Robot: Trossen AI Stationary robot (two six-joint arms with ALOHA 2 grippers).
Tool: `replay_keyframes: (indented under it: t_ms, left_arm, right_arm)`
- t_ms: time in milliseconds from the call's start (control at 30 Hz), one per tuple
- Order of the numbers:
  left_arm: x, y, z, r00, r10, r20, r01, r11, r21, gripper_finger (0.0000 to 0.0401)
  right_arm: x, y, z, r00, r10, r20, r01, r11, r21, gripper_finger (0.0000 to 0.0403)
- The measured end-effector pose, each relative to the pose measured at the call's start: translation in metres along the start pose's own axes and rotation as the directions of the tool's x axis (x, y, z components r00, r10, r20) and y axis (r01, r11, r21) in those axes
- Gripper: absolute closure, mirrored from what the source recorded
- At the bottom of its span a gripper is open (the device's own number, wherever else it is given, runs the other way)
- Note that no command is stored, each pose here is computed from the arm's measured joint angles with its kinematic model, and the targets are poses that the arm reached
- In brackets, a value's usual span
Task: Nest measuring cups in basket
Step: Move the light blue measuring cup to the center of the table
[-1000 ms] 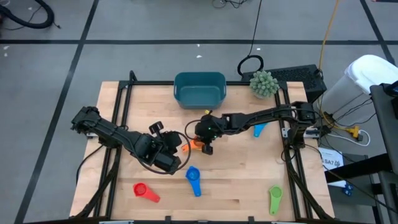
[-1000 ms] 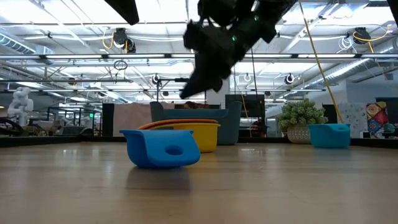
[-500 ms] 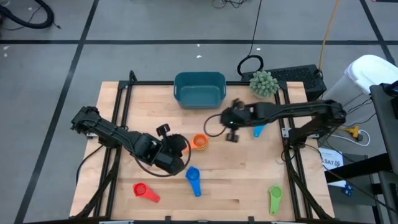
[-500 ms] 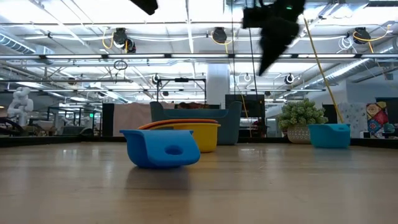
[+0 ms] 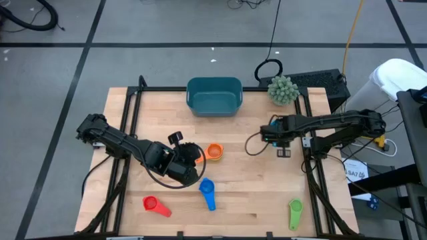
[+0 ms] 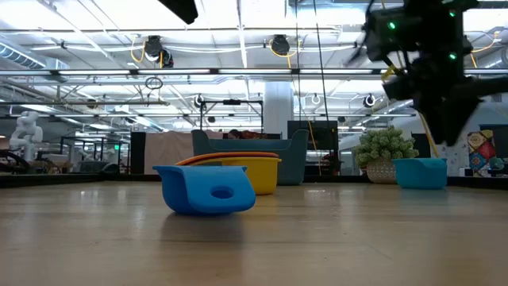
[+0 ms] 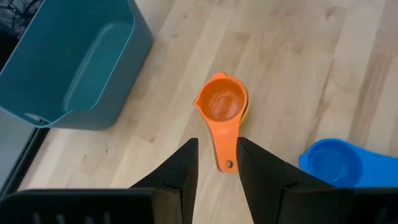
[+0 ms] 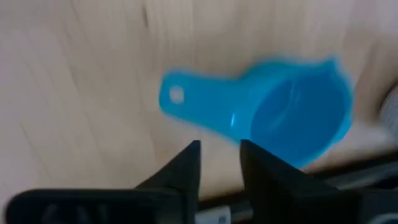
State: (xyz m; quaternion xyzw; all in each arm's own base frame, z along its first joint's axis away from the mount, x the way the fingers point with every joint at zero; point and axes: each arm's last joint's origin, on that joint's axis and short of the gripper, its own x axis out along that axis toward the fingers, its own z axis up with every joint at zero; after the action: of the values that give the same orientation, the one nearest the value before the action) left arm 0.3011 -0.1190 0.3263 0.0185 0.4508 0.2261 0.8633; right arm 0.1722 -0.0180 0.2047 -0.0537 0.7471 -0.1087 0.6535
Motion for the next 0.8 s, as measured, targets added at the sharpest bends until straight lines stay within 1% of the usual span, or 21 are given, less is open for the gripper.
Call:
replay_keyframes:
  t_ms: [67,167,300,400,633,800]
  left_arm:
    - [0.000,0.000,-0.001,1.000,0.005,-0.006,-0.005,1.000,0.005,0.0288]
    - [0.001,0.001,0.000,1.000,0.006,-0.007,-0.006,1.000,0.005,0.0288]
    - [0.001,0.001,0.000,1.000,0.006,-0.007,-0.006,1.000,0.008,0.0288]
    - [0.001,0.001,0.000,1.000,0.007,-0.007,-0.007,1.000,0.009,0.0288]
    - [0.001,0.001,-0.001,1.000,0.008,-0.009,-0.008,1.000,0.006,0.0288]
    - [0.001,0.002,-0.002,1.000,0.016,-0.020,-0.016,1.000,0.017,0.0288]
  right_arm:
    - [0.007,0.001,-0.007,1.000,-0.003,-0.022,0.003,1.000,0.006,0.0260]
    - [0.009,0.002,-0.013,1.000,-0.007,-0.022,0.007,1.000,0.006,0.0227]
    - [0.005,-0.001,-0.015,0.997,-0.072,0.016,0.072,0.997,-0.010,0.0204]
    - [0.003,-0.002,-0.016,0.996,-0.083,0.043,0.084,0.996,-0.030,0.0198]
    - [0.002,-0.002,-0.010,0.991,-0.079,0.107,0.086,0.995,-0.058,0.0200]
    - [0.003,-0.003,-0.006,0.987,-0.079,0.139,0.087,0.995,-0.057,0.0201]
